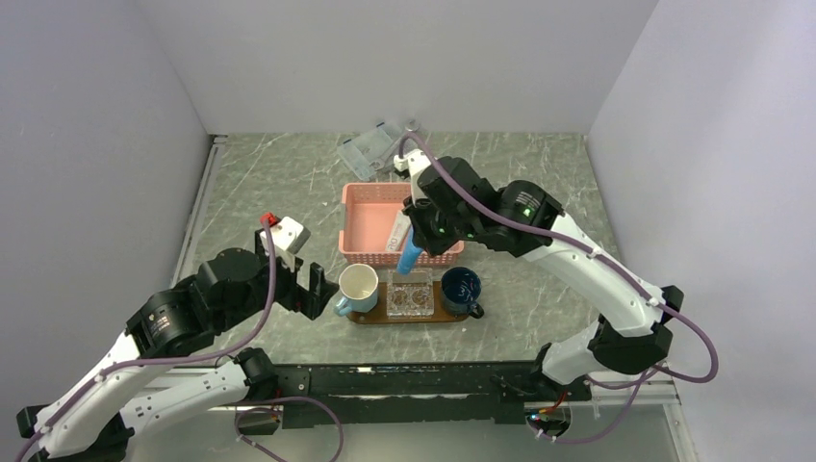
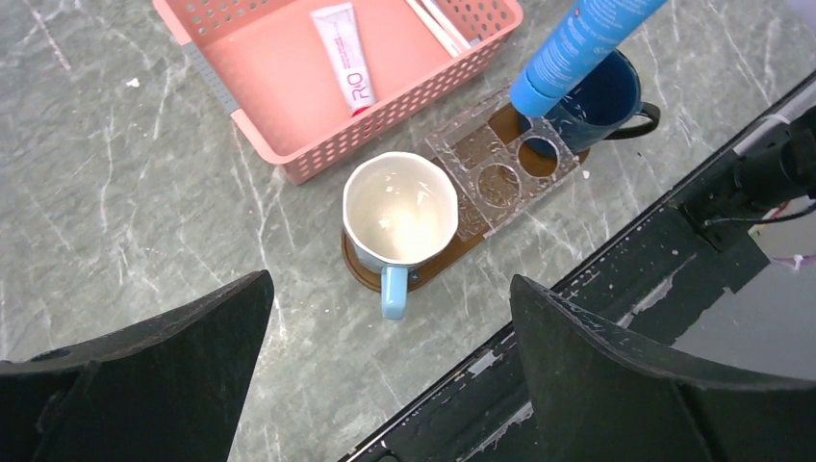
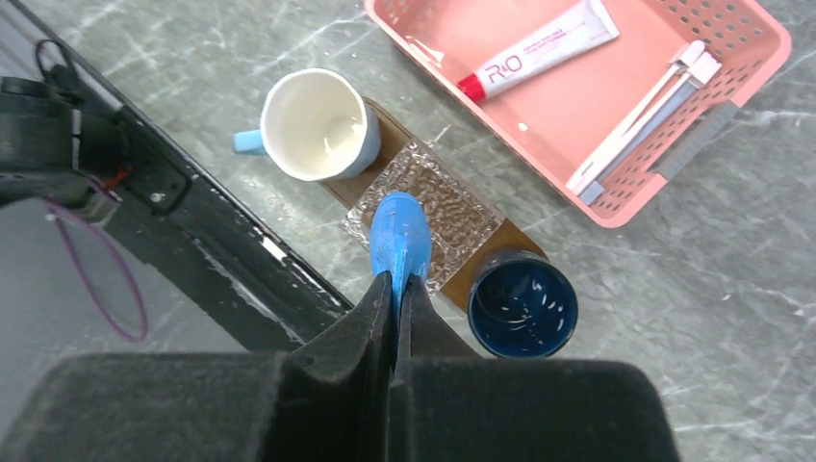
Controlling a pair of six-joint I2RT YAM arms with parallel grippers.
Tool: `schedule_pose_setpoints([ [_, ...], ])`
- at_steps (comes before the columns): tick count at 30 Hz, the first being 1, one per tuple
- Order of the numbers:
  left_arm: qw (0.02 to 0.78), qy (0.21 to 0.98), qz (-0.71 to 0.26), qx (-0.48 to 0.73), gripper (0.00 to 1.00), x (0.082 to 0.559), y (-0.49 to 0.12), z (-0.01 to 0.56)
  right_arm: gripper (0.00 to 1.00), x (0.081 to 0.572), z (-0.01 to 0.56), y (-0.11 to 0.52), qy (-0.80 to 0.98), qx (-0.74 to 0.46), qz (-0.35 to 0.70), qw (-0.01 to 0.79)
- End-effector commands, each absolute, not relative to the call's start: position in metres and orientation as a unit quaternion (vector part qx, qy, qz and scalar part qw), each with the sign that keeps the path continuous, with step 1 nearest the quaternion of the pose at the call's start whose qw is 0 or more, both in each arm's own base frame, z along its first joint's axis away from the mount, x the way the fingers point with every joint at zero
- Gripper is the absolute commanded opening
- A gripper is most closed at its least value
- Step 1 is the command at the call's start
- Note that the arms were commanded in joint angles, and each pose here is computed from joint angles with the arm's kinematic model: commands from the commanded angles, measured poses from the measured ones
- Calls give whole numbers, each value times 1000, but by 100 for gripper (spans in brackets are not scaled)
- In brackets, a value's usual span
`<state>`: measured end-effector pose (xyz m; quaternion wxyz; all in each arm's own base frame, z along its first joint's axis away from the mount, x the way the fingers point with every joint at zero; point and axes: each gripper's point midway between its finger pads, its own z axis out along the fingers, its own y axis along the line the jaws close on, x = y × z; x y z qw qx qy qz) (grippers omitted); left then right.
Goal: Prepare toiletry sets of a toothbrush and toothpaste on the tray
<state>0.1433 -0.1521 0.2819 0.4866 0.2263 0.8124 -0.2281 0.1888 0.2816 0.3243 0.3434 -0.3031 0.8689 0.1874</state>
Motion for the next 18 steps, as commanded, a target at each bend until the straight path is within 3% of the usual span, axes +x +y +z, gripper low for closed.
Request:
schedule_pose_setpoints([
  [1,504,819,-203,185,99,156,-140,283,0,198,325,276,866,-310,145,364],
  [18,480,847,-190,128,99,188,-118,250,0,206,278,288,887,-274,116,354],
])
